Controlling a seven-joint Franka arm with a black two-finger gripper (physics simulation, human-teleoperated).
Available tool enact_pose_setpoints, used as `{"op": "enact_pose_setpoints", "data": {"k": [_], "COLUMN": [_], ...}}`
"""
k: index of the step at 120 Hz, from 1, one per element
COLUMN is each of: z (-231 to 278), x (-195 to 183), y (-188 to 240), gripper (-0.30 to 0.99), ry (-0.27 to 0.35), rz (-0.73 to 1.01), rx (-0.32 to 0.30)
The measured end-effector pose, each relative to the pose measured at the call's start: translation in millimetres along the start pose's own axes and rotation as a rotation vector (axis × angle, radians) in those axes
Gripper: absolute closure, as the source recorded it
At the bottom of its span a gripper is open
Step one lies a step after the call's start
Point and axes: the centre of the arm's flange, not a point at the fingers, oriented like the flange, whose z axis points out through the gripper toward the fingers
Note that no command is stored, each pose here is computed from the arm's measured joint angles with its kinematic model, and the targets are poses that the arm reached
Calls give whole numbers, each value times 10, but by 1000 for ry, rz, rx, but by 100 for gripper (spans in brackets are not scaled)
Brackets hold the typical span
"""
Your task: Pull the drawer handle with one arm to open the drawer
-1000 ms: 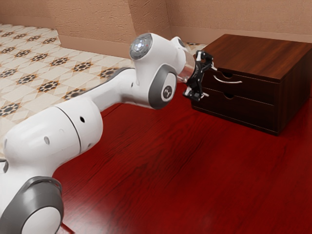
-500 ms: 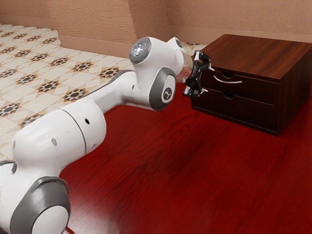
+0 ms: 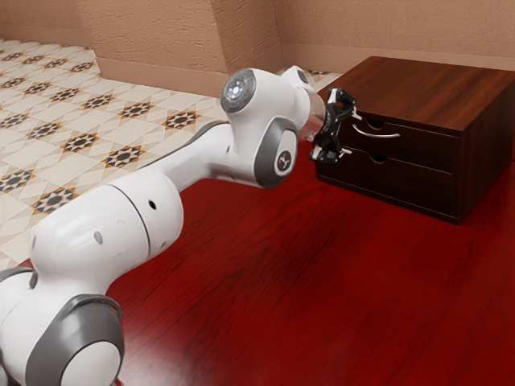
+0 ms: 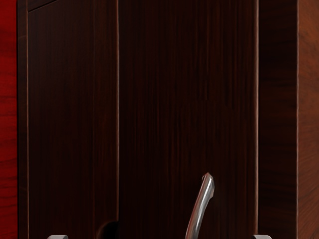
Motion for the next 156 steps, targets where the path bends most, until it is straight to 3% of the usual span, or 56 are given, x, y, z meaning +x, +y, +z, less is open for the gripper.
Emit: {"op": "enact_pose_setpoints", "data": {"k": [21,55,129,156], "z": [23,14,82,83], "x": [-82,-101,-93,-93], "y": [-7,4,-46,-50], "gripper": [24,42,49,60], "ry": [-16,-18,-17,-17], "rz": [2,3,5,2], "rx": [-11,-21,-21,-20]}}
